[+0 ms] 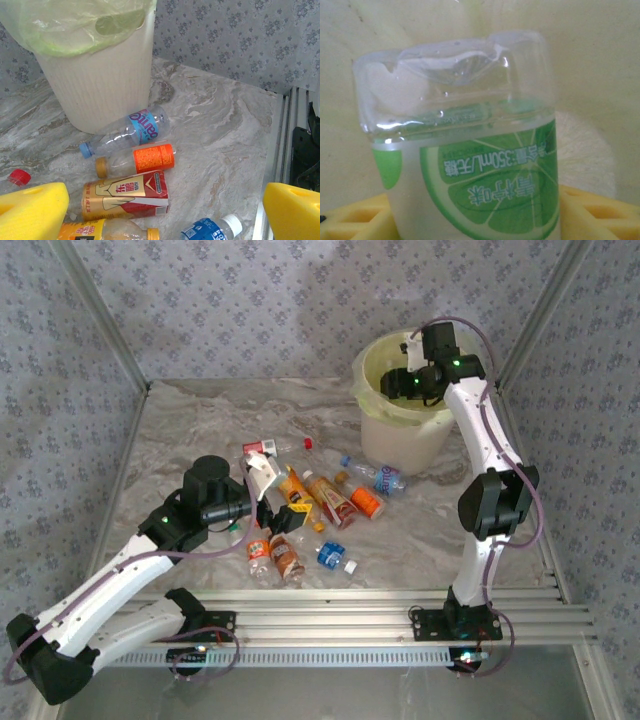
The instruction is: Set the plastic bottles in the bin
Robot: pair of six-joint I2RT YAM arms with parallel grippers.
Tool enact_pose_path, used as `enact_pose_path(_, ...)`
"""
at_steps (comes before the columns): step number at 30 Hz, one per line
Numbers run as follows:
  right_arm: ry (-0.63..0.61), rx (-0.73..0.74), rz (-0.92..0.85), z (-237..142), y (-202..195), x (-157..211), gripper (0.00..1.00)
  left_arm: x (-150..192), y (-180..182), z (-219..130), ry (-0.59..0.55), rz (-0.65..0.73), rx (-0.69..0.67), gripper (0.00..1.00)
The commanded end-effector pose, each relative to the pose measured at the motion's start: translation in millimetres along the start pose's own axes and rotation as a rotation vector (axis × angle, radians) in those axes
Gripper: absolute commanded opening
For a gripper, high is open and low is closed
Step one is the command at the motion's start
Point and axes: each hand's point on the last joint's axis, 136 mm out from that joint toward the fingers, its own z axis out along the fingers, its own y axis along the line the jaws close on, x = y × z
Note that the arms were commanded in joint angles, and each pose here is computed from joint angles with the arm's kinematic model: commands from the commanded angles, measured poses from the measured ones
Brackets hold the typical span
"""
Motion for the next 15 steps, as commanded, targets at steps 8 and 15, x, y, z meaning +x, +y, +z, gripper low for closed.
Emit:
enact_pose_path(8, -0.024, 0.014, 0.016, -13, -1, -5, 0.79, -3, -8, -1, -0.004, 0.022, 0.038, 1.0)
enact_pose_path(15, -0.106, 0.063, 0.01, -46, -2, -19, 0.79, -4, -10, -2, -0.007, 0.024, 0.048, 1.0)
